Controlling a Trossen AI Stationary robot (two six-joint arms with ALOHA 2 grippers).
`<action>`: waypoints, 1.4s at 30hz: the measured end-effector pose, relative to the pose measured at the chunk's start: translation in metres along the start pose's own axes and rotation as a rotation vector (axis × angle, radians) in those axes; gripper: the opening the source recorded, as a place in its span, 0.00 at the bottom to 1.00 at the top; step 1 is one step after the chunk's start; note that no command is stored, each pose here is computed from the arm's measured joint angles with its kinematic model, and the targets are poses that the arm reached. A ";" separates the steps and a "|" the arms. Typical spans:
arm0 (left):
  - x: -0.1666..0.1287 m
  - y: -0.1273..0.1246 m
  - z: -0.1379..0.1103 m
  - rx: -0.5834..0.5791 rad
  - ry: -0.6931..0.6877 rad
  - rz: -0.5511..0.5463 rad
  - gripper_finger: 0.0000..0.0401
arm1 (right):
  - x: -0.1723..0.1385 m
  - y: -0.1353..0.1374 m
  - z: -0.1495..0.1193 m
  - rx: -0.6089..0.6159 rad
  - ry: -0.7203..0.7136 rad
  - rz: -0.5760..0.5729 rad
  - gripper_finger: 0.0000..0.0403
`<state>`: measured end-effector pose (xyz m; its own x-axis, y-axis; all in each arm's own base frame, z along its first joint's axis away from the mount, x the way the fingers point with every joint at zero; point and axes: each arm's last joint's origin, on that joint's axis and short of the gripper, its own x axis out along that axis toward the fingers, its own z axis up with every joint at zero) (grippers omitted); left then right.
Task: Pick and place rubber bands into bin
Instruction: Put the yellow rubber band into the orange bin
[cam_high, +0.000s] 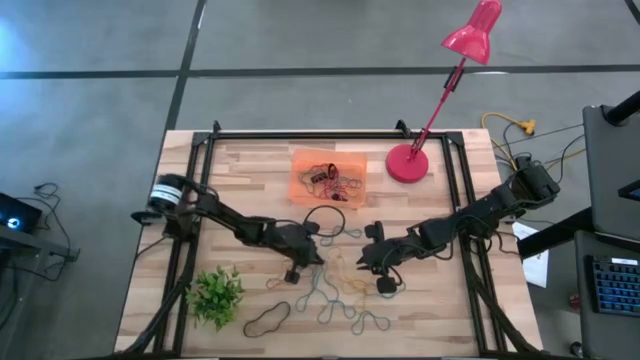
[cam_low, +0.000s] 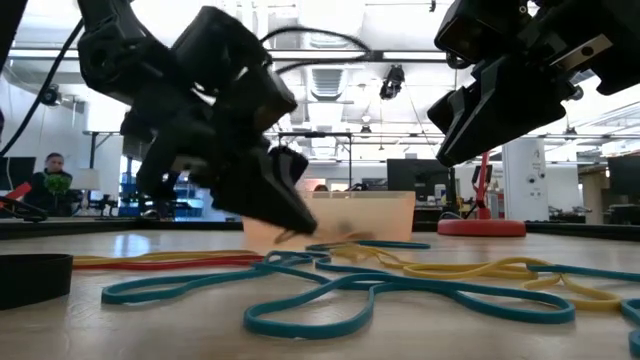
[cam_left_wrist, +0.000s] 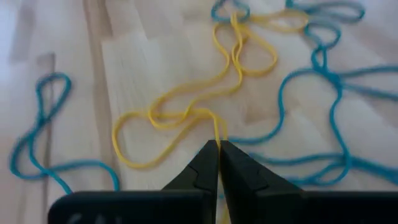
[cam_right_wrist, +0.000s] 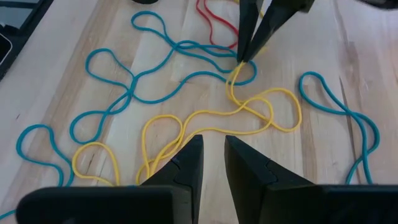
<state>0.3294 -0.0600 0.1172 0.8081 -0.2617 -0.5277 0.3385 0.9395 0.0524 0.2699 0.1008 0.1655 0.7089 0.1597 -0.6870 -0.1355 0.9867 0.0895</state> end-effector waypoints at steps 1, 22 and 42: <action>-0.002 0.000 0.003 0.002 -0.013 0.002 0.00 | 0.000 0.000 0.000 0.000 0.000 0.000 0.14; -0.032 0.003 0.033 0.063 -0.104 0.040 0.00 | 0.000 0.000 -0.002 0.000 0.007 -0.002 0.14; -0.009 0.013 0.011 0.037 0.007 0.004 0.17 | 0.000 0.000 -0.001 0.000 -0.003 0.001 0.14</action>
<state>0.3316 -0.0480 0.1318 0.8063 -0.2564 -0.5331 0.3529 0.9318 0.0854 0.2693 0.1007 0.1645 0.7107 0.1605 -0.6849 -0.1359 0.9866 0.0902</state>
